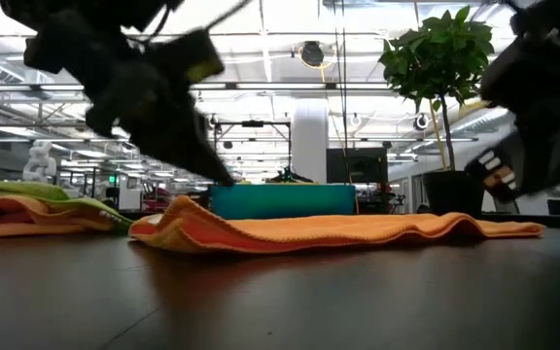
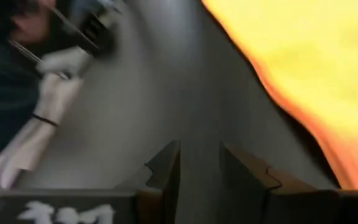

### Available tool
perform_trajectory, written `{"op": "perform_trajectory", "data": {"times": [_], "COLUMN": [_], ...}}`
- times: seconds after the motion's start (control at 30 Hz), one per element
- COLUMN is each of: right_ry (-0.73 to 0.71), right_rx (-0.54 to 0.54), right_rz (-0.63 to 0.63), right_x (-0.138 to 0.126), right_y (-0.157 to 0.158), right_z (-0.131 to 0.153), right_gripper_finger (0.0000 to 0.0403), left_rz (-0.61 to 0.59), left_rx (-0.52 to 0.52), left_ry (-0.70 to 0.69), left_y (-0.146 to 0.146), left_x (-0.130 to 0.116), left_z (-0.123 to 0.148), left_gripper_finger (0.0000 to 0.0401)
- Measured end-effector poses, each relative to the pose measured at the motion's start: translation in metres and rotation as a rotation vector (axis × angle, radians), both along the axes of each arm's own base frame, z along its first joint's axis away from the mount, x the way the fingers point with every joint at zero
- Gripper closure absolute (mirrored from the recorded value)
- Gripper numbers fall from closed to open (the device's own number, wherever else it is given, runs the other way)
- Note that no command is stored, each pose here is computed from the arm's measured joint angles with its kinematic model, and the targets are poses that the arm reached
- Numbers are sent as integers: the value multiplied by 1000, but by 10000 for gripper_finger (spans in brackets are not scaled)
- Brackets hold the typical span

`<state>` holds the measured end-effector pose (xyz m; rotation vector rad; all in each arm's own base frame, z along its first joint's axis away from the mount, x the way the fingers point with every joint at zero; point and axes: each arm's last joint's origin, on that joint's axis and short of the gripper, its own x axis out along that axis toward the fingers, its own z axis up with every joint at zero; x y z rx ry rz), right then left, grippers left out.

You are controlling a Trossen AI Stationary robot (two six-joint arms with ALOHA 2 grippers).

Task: Fold microfiber towels
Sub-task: Fold the right orange microfiber cloth

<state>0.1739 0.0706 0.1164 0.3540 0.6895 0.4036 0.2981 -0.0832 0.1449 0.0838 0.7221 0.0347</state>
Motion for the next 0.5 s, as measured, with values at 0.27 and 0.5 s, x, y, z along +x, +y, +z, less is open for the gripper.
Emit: {"op": "perform_trajectory", "data": {"times": [0.27,0.5], "right_ry": [263,278], "right_rx": [-58,-83], "right_rz": [-129,-193], "right_x": [-3,-4], "right_y": [-5,-16], "right_z": [-14,-12], "right_gripper_finger": [299,299], "left_rz": [67,156], "left_rx": [-102,-107], "left_ry": [140,274], "left_y": [2,4], "left_x": [-9,-22], "left_z": [-9,-18], "left_gripper_finger": [334,334]}}
